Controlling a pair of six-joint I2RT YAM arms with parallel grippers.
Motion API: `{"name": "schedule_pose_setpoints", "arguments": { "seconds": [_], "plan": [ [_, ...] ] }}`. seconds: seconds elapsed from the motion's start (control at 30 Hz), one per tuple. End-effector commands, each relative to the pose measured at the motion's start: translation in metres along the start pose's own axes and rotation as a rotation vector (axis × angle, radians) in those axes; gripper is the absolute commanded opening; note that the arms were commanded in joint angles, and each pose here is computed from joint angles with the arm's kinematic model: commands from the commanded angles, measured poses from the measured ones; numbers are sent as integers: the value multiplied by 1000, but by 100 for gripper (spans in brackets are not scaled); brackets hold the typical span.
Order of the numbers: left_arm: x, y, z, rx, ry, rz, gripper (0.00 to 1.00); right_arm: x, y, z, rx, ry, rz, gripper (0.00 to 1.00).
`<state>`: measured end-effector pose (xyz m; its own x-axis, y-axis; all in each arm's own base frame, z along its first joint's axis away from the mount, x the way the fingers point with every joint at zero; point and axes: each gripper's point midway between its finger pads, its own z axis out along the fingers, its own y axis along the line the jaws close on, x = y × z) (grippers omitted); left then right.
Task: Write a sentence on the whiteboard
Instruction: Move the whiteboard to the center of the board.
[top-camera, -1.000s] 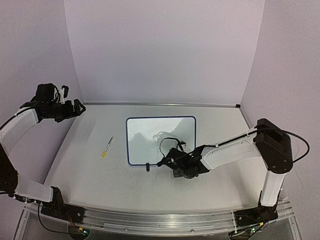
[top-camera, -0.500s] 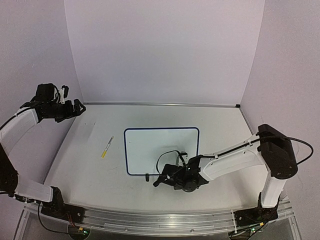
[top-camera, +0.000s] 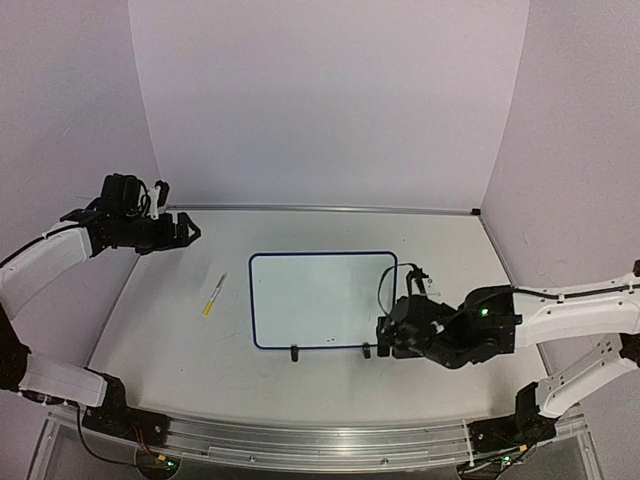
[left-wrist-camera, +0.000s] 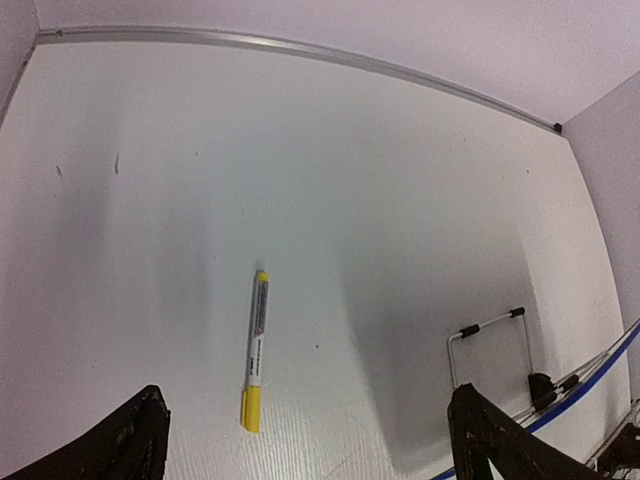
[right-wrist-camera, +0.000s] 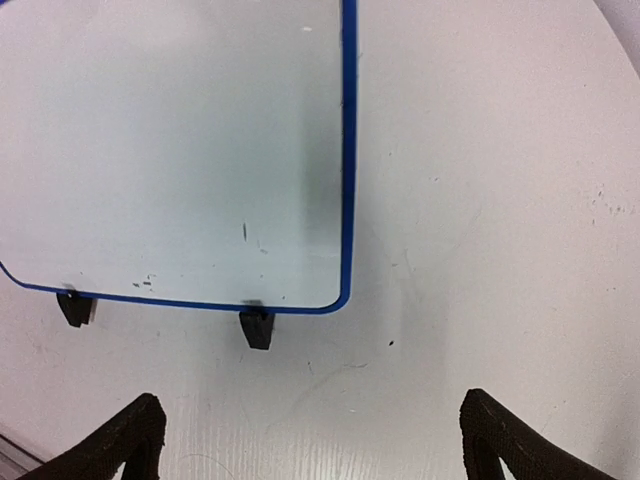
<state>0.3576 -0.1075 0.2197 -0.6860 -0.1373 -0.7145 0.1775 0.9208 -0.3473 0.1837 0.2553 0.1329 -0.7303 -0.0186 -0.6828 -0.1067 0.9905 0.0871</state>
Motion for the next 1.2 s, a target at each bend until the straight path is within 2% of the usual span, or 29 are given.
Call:
{"name": "schedule_pose_setpoints", "arguments": {
  "seconds": [0.0,0.23,0.47,0.83,1.17],
  "plan": [
    [35,2,6,-43,24,-105,95,-32,-40,5,41,-9,-15,98],
    [103,1,16,-106,122,-185,94,-73,-91,51,-2,56,67,98],
    [150,-14,25,-175,208,-169,93,-80,-122,88,-23,82,204,98],
    [166,-44,50,-207,236,-124,94,-79,-128,93,-9,49,276,98],
    [167,-80,76,-160,252,-80,95,-78,-133,83,-9,11,309,98]
  ]
}}
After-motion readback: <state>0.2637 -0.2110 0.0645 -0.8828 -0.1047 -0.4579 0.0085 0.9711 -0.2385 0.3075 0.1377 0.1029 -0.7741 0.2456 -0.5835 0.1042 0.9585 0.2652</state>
